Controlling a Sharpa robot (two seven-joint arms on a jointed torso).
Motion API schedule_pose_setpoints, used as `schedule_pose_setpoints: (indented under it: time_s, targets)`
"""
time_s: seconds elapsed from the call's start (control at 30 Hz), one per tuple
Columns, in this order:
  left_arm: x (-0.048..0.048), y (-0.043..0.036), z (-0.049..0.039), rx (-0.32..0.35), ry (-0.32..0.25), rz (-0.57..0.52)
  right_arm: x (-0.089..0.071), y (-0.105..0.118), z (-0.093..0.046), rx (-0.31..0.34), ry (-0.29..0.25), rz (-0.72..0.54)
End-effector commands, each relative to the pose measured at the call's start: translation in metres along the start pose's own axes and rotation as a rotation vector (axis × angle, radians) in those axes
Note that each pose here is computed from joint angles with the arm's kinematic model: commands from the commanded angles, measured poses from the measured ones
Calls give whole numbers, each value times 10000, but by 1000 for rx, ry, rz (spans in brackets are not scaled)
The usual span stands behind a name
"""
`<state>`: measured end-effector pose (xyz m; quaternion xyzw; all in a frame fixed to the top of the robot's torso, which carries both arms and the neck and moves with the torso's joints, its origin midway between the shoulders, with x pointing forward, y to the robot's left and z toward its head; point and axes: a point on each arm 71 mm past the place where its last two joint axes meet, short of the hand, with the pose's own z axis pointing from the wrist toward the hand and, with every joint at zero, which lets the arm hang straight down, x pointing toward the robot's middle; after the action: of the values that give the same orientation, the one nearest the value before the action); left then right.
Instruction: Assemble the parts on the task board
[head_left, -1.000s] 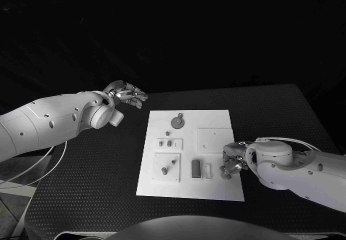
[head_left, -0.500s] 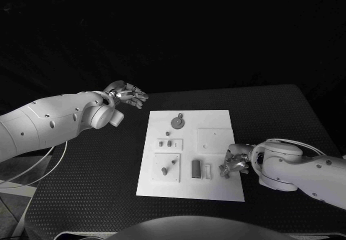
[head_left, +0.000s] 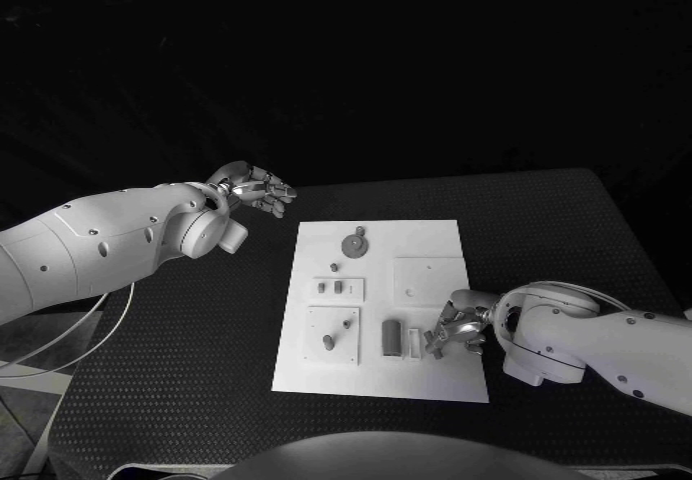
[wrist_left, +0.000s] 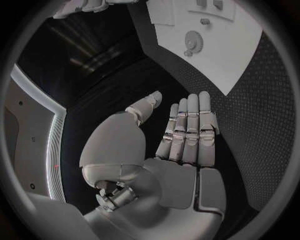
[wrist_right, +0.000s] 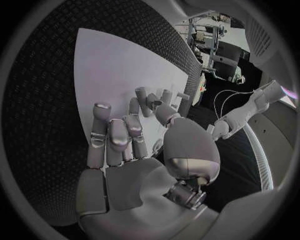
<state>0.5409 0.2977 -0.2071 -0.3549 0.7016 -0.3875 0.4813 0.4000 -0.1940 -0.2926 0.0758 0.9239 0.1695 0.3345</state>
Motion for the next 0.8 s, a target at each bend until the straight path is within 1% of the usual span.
schedule_pose_setpoints:
  time_s: [0.03, 0.13, 0.7, 0.8]
  targets:
    - [19, -13, 0, 6, 16, -6, 4, 33, 1, -4, -17, 60]
    - [16, -11, -1, 5, 15, -6, 14, 64, 8, -11, -13, 70]
    - [24, -14, 0, 5, 17, -6, 36, 89, 111, 0, 16, 62]
    - [23, -13, 4, 4, 18, -6, 64, 106, 119, -10, 48, 44]
